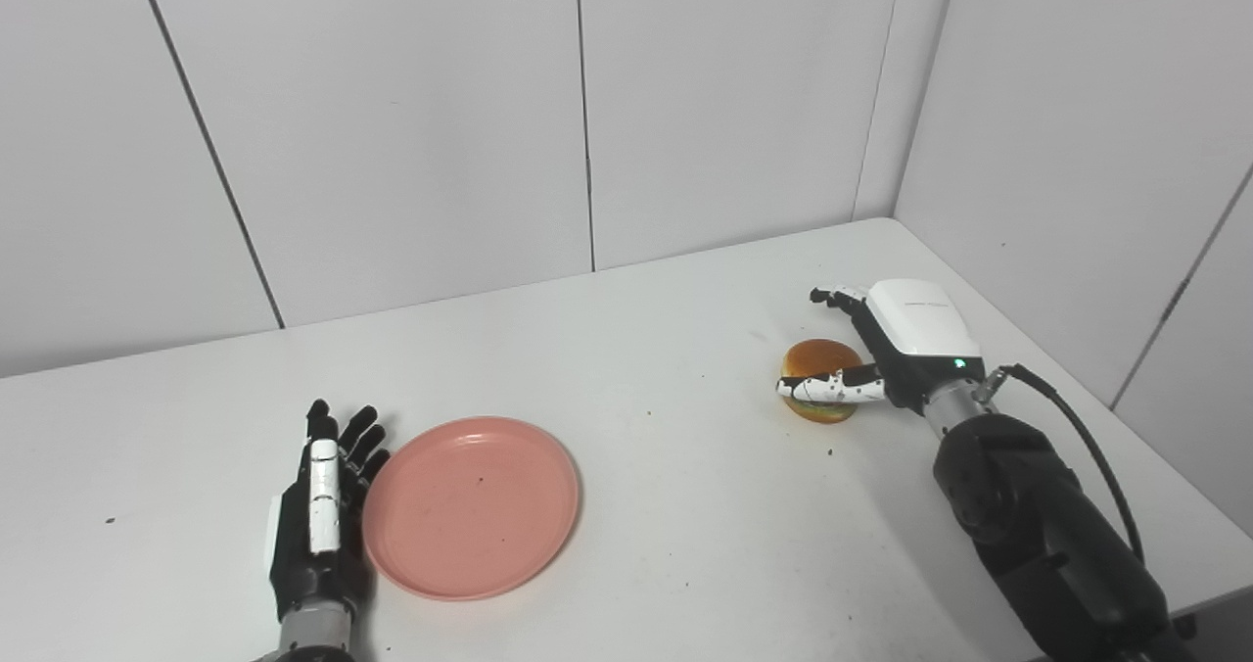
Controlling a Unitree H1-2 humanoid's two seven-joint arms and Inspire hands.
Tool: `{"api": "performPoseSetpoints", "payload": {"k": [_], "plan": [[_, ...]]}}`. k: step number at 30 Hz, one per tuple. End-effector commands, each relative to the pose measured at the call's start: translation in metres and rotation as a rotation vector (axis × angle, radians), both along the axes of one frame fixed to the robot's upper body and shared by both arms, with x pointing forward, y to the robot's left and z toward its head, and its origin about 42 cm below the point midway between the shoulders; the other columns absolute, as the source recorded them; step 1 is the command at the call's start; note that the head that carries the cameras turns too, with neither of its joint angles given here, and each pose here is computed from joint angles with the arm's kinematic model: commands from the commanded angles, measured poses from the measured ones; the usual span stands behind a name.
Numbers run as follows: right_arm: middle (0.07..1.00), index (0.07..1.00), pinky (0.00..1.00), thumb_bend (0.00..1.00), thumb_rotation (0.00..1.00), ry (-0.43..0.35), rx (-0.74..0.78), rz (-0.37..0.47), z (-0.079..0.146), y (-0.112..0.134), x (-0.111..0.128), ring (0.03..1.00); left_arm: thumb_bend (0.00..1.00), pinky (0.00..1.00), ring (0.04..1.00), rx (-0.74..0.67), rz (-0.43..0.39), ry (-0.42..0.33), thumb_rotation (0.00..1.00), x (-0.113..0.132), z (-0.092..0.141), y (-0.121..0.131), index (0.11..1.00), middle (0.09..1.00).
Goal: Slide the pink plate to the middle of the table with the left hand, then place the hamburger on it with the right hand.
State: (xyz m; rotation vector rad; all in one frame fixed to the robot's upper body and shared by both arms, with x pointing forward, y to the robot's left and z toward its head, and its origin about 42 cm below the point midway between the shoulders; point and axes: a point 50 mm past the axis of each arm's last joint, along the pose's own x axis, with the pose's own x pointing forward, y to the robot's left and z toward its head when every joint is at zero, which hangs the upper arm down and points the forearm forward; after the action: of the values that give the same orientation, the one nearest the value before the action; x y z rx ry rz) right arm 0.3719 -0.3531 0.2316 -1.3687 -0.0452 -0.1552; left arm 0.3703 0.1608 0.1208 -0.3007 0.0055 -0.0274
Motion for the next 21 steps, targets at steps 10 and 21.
{"api": "performPoseSetpoints", "payload": {"k": [10,21], "plan": [[0.764,0.76,0.58,0.89,0.64,-0.067,-0.056,0.045,0.022,-0.006,0.02,0.729,0.65,0.89,0.878,-0.008,-0.001,0.013,0.85,-0.003,0.0,-0.005,1.0,0.855],[0.769,0.756,0.58,0.88,0.65,-0.005,-0.069,0.014,0.014,-0.017,0.024,0.73,0.65,0.87,0.884,-0.005,-0.008,0.016,0.87,-0.005,0.001,-0.007,1.0,0.858]]}}
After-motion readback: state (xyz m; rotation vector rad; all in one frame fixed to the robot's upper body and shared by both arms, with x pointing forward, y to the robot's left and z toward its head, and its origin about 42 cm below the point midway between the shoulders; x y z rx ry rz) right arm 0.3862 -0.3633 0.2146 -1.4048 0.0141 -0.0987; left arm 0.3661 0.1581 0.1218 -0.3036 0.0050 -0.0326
